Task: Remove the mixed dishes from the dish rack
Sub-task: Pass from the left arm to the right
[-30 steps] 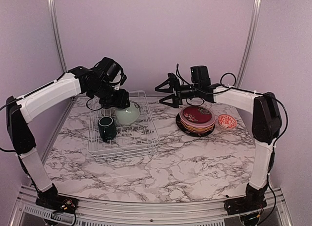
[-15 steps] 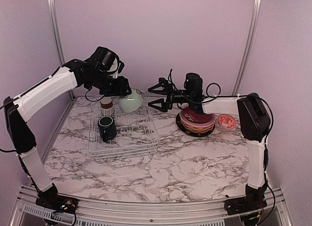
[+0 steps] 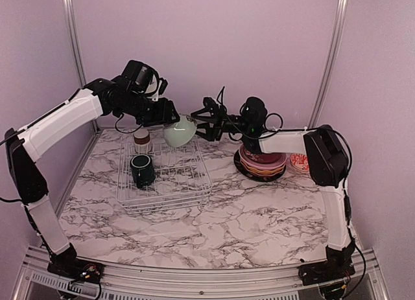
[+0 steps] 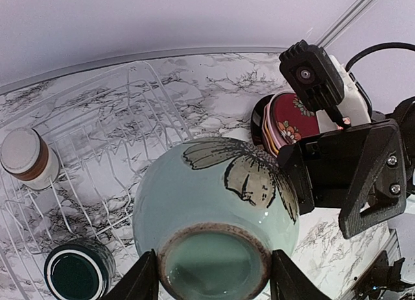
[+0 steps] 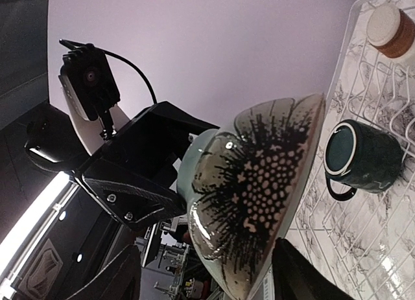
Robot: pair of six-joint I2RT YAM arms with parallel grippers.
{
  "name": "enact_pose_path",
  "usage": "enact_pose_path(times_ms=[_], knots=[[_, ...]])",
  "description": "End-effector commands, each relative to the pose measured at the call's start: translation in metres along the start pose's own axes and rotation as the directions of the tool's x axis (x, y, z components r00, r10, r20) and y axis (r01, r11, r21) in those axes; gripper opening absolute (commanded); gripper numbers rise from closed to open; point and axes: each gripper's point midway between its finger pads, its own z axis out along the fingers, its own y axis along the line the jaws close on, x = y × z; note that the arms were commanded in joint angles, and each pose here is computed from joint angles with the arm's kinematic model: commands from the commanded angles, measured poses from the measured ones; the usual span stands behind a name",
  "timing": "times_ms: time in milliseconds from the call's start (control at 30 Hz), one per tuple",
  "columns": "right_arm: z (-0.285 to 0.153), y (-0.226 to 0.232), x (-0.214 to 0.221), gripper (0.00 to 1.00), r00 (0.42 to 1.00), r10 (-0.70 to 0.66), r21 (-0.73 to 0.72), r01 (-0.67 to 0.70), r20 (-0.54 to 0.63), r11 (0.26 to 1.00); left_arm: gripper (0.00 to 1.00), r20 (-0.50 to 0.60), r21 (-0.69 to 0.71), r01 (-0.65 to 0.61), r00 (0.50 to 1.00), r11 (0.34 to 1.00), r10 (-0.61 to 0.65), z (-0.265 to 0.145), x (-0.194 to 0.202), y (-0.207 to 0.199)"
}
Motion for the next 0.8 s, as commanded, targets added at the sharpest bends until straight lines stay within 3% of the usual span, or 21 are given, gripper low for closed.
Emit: enact_pose_path(times_ms=[0, 133, 400, 500, 767], knots=[[0.008, 0.033, 0.002, 0.57, 0.998, -0.063, -0.095, 0.061, -0.024, 0.994, 0.36, 0.082, 0.073, 0.014, 0.996, 0.997, -0.020, 0.000, -0.022, -0.013], [0.008, 0.048, 0.002, 0.38, 0.997, -0.080, -0.141, 0.076, -0.022, 0.987, 0.36, 0.095, 0.101, 0.021, 0.995, 0.995, -0.031, 0.002, -0.024, -0.016], [0.009, 0.074, -0.005, 0.10, 0.995, -0.100, -0.184, 0.096, -0.011, 0.978, 0.40, 0.120, 0.146, 0.037, 0.991, 0.989, -0.055, 0.003, -0.026, -0.018], [0.009, 0.080, -0.007, 0.00, 0.995, -0.100, -0.196, 0.097, -0.004, 0.976, 0.50, 0.124, 0.149, 0.042, 0.990, 0.988, -0.061, 0.002, -0.025, -0.016], [-0.011, 0.088, -0.026, 0.00, 0.987, -0.153, -0.118, 0.158, 0.051, 0.980, 0.89, 0.173, 0.117, 0.044, 0.983, 0.992, -0.064, -0.012, -0.035, -0.004]])
